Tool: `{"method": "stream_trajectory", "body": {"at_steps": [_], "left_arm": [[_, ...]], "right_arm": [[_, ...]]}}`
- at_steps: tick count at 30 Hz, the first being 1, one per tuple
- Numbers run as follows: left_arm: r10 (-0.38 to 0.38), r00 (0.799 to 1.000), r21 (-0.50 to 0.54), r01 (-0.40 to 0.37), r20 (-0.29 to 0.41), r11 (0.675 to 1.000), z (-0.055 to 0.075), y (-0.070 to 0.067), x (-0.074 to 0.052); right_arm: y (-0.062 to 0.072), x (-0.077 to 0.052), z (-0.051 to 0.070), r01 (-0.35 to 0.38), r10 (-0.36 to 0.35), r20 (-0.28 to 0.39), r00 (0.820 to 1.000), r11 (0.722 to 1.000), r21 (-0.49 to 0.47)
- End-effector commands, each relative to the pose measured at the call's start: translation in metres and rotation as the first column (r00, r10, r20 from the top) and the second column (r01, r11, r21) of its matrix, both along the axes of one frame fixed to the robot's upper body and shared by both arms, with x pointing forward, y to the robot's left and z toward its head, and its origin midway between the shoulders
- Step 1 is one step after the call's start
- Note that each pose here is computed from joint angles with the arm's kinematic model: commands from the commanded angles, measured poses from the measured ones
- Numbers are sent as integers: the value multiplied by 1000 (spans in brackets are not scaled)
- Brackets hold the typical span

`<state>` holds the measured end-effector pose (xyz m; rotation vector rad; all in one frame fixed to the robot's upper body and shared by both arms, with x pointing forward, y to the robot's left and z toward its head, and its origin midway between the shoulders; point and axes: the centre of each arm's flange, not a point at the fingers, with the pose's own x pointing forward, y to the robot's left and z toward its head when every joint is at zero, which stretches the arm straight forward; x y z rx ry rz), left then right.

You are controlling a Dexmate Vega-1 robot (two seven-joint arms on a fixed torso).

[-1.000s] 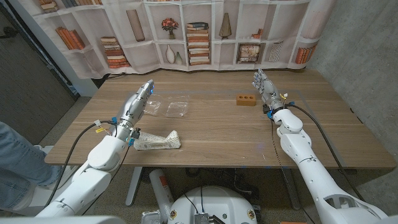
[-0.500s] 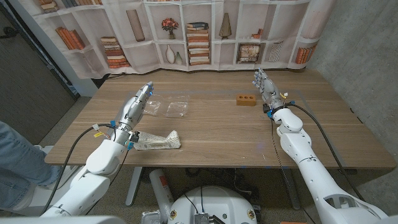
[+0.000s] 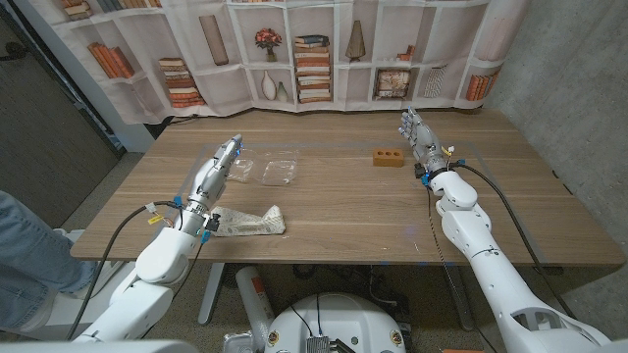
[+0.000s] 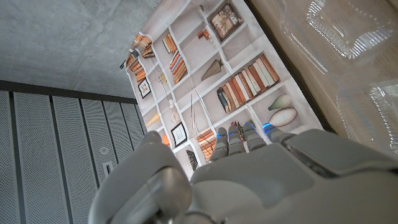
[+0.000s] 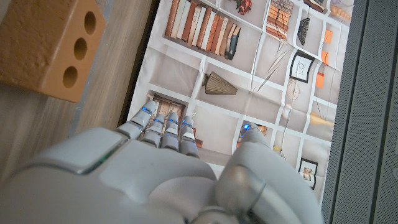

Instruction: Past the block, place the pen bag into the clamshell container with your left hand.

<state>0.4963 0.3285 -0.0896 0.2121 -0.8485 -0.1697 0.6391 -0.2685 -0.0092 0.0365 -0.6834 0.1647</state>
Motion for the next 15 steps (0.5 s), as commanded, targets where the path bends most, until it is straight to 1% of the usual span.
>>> {"method": "stream_trajectory", "body": {"at_steps": [1,6,10,15], "left_arm": [[24,1000,5,-24,11,1000,-9,0,-10],[37,999,-9,-37,27,999,-10,5,-18],[50,998,-15,-49,49,999,-10,7,-25],[76,996,-6,-75,55,997,-12,9,-30]], "right_arm": [[2,0,-1,-5,5,-1,1000,1000,3],[3,0,0,-8,8,3,1000,1000,5],[0,0,0,-1,1,5,1000,1000,-4],[-2,0,0,2,-2,5,1000,1000,3]]}}
